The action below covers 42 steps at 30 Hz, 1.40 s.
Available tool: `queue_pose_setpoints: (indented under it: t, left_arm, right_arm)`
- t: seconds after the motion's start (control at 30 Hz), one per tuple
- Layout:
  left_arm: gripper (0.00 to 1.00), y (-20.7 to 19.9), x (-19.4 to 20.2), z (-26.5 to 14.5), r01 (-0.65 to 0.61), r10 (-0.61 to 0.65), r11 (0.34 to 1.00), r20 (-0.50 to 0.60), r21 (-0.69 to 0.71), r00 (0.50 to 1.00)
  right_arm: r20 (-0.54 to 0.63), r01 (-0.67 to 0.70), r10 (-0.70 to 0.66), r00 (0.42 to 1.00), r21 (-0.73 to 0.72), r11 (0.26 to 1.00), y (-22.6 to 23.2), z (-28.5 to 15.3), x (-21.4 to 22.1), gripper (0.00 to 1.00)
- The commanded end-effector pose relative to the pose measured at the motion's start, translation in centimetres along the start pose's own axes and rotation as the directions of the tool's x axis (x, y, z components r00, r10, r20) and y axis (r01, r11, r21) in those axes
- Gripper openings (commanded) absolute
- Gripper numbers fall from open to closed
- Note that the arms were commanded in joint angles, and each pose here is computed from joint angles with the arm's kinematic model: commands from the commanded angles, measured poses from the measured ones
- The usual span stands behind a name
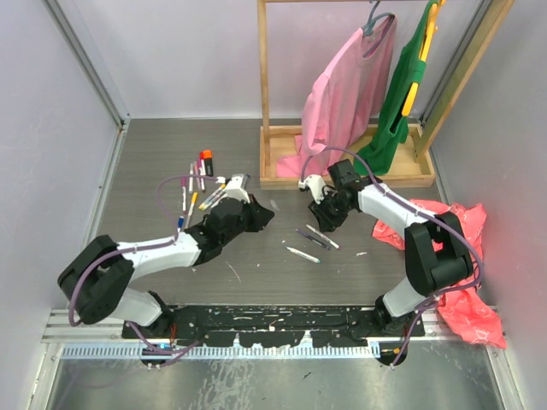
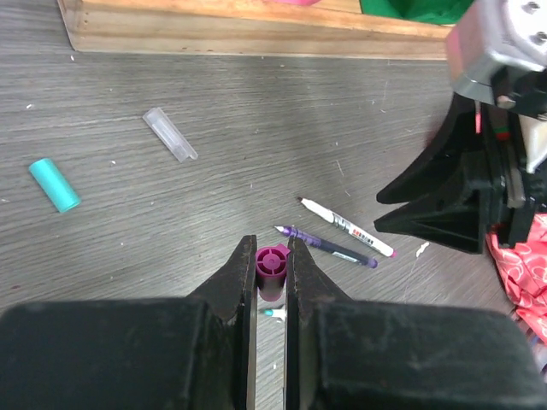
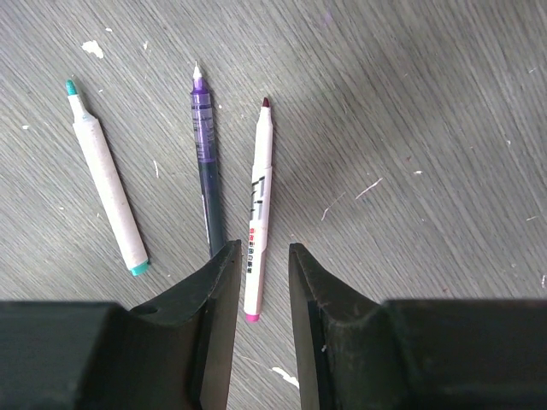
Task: Open the pen caps
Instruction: Place the pen cap at the center of the board.
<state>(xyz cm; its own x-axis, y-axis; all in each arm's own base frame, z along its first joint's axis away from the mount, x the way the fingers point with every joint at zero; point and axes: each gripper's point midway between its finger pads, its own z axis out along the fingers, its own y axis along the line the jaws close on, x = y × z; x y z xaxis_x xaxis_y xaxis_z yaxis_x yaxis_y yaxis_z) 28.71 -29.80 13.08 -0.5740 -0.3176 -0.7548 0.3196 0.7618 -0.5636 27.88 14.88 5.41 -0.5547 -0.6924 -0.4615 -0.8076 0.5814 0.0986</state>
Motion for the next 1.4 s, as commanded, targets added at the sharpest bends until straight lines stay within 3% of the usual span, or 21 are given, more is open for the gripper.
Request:
queue_pose_setpoints:
  t: [0.0,0.57,1.03,1.37]
  left_arm:
    - [0.00,-1.7,-1.2,1.6,0.102,-0.102,0.995,0.026,0.008,0.994]
    - [0.00,0.6,0.3,8.0,0.278,-0.280,0.919,0.036,-0.279,0.959]
    - [0.00,2.8,1.0,12.6,0.250,-0.266,0.829,0.042,-0.501,0.963]
    - [0.04,4.2,2.1,13.0,0.196,-0.246,0.785,-0.006,-0.588,0.969]
  right_arm:
    - [0.074,0.042,-0.045,0.996,0.041,0.998,-0.5,-1.9,-2.4,0.35]
    - [0.087,0.021,-0.027,0.996,0.066,0.998,-1.2,-2.6,-2.5,0.35]
    - [0.097,0.001,-0.009,0.995,0.086,0.996,-1.9,-3.0,-2.5,0.35]
    - [0.093,-0.001,-0.008,0.996,0.090,0.996,-2.0,-3.0,-2.3,0.35]
